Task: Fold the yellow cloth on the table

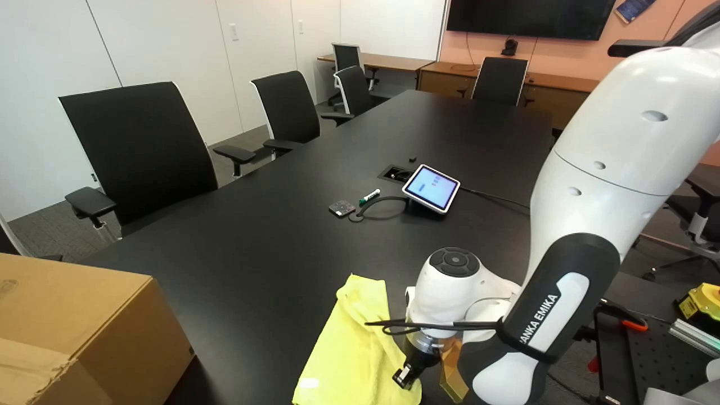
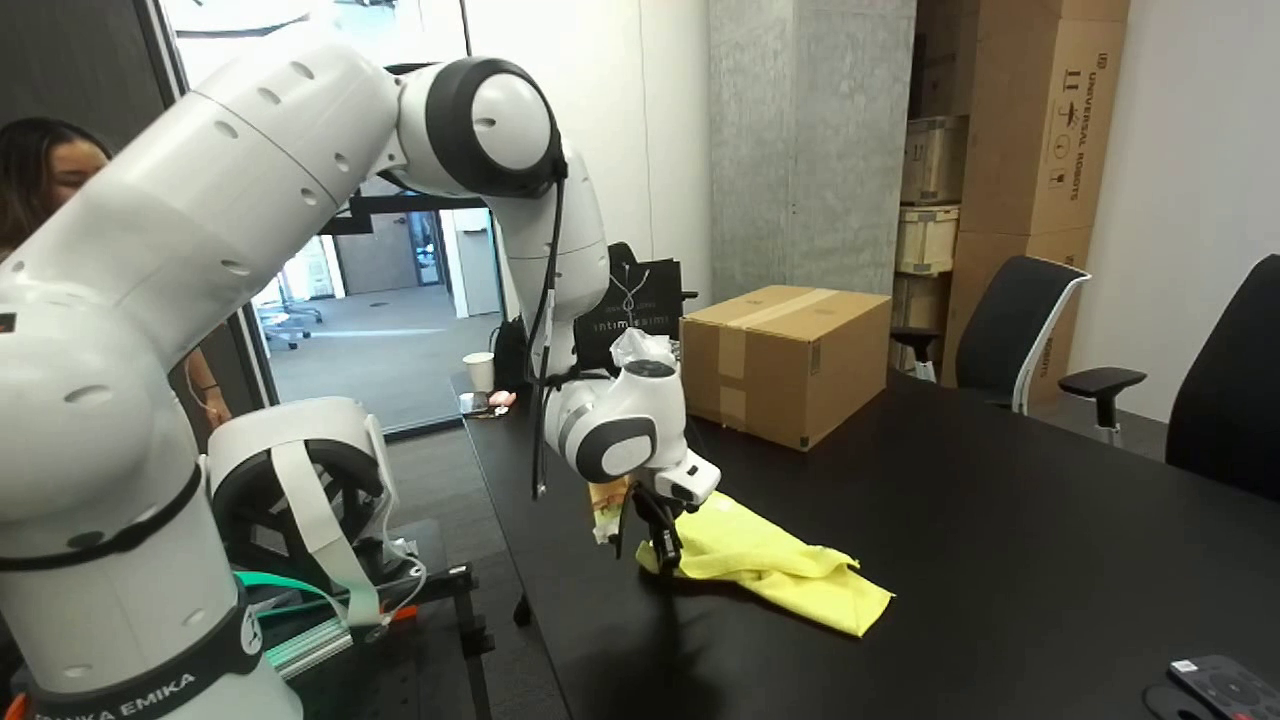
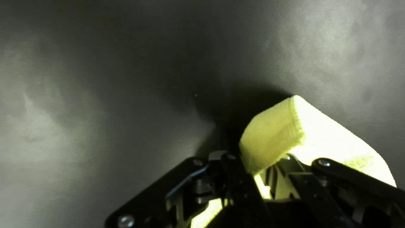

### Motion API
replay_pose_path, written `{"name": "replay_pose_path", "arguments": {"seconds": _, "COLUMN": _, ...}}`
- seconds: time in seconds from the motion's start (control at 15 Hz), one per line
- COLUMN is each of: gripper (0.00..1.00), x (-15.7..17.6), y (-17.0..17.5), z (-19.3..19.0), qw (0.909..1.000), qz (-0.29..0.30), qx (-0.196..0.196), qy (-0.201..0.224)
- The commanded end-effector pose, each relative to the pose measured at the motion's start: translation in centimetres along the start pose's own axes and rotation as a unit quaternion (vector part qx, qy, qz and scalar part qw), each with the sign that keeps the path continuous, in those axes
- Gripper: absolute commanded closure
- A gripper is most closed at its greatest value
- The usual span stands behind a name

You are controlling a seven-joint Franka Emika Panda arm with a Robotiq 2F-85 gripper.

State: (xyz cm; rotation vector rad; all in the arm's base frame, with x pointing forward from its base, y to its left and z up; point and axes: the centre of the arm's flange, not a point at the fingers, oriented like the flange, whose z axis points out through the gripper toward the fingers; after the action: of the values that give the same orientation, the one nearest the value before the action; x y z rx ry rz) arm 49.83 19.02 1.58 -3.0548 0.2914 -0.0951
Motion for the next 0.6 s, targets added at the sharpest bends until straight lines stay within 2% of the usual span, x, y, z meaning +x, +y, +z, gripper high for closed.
{"name": "replay_pose_path", "arguments": {"seconds": 0.0, "gripper": 1.0, "x": 0.1, "y": -1.8, "z": -2.5, "qw": 0.9995, "qz": -0.002, "qx": -0.014, "qy": 0.03}}
{"name": "replay_pose_path", "arguments": {"seconds": 0.27, "gripper": 0.99, "x": 0.5, "y": -4.3, "z": -4.3, "qw": 0.9981, "qz": -0.021, "qx": -0.019, "qy": 0.055}}
{"name": "replay_pose_path", "arguments": {"seconds": 0.53, "gripper": 0.99, "x": 2.3, "y": -8.4, "z": -4.9, "qw": 0.9946, "qz": -0.062, "qx": -0.021, "qy": 0.081}}
